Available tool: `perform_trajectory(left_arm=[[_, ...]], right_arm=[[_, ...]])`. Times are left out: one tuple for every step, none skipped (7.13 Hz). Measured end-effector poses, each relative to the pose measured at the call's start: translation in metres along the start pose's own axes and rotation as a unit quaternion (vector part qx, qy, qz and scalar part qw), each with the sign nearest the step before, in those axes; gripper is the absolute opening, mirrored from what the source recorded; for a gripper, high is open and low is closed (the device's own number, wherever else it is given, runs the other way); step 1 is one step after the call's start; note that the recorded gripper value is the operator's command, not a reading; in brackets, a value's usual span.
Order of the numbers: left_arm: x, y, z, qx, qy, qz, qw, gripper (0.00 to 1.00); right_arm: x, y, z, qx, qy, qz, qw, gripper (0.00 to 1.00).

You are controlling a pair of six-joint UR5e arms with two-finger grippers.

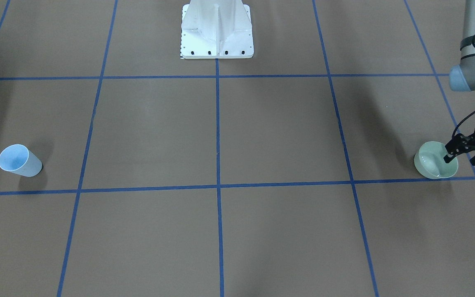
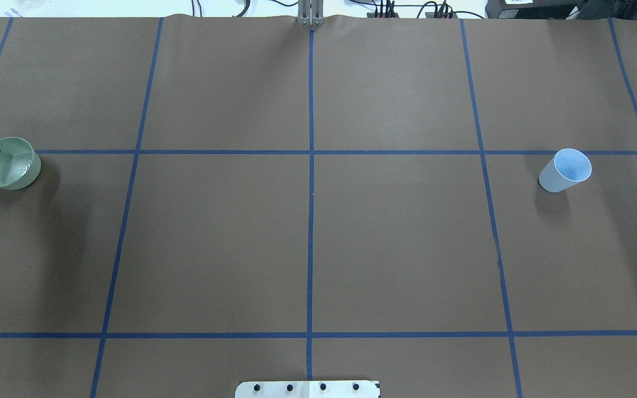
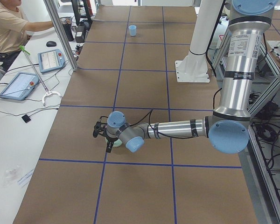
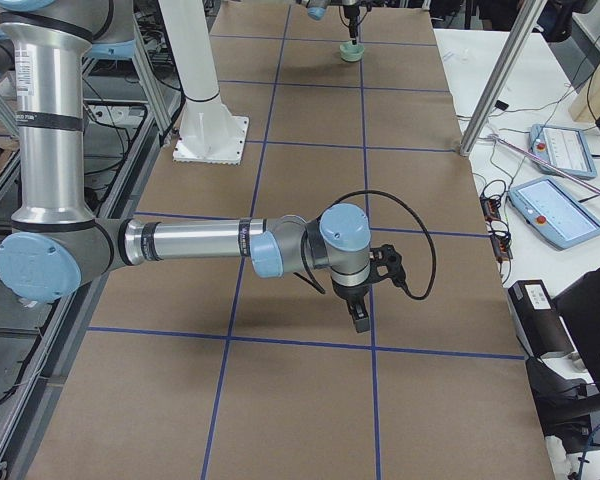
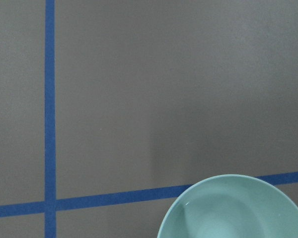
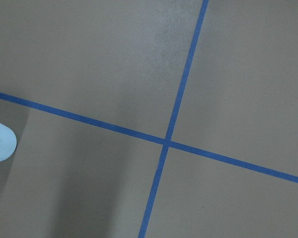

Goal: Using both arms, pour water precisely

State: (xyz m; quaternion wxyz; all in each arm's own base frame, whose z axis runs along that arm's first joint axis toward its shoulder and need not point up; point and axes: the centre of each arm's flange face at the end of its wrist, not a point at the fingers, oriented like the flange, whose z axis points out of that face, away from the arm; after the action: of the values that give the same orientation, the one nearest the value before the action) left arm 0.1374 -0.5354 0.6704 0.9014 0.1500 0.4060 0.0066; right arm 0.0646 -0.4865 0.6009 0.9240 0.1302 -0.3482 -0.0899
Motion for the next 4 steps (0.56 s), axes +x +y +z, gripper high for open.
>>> perform_trajectory(left_arm=[[-0.0041, 0.0048, 0.0052, 0.002, 0.002, 0.006, 1.0, 0.29], [-0.0082, 0.0095, 0.0093, 0.004, 0.004, 0.01, 0.9999, 0.0], [-0.0093, 0.0125, 0.0109, 0.006, 0.008, 0.014, 0.9999, 0.0], [-0.0073, 0.0131, 0.0097, 0.01, 0.013, 0.018, 0.9997, 0.0]], right_arm=[[-0.0001, -0.0003, -0.0002, 0.0, 0.0, 0.0, 1.0, 1.0], [-0.0003, -0.0009, -0.0005, 0.001, 0.0, -0.001, 1.0, 1.0], [-0.0003, -0.0011, -0.0006, 0.001, 0.0, -0.001, 1.0, 1.0], [-0.0003, -0.0016, -0.0009, 0.001, 0.0, -0.001, 1.0, 1.0]])
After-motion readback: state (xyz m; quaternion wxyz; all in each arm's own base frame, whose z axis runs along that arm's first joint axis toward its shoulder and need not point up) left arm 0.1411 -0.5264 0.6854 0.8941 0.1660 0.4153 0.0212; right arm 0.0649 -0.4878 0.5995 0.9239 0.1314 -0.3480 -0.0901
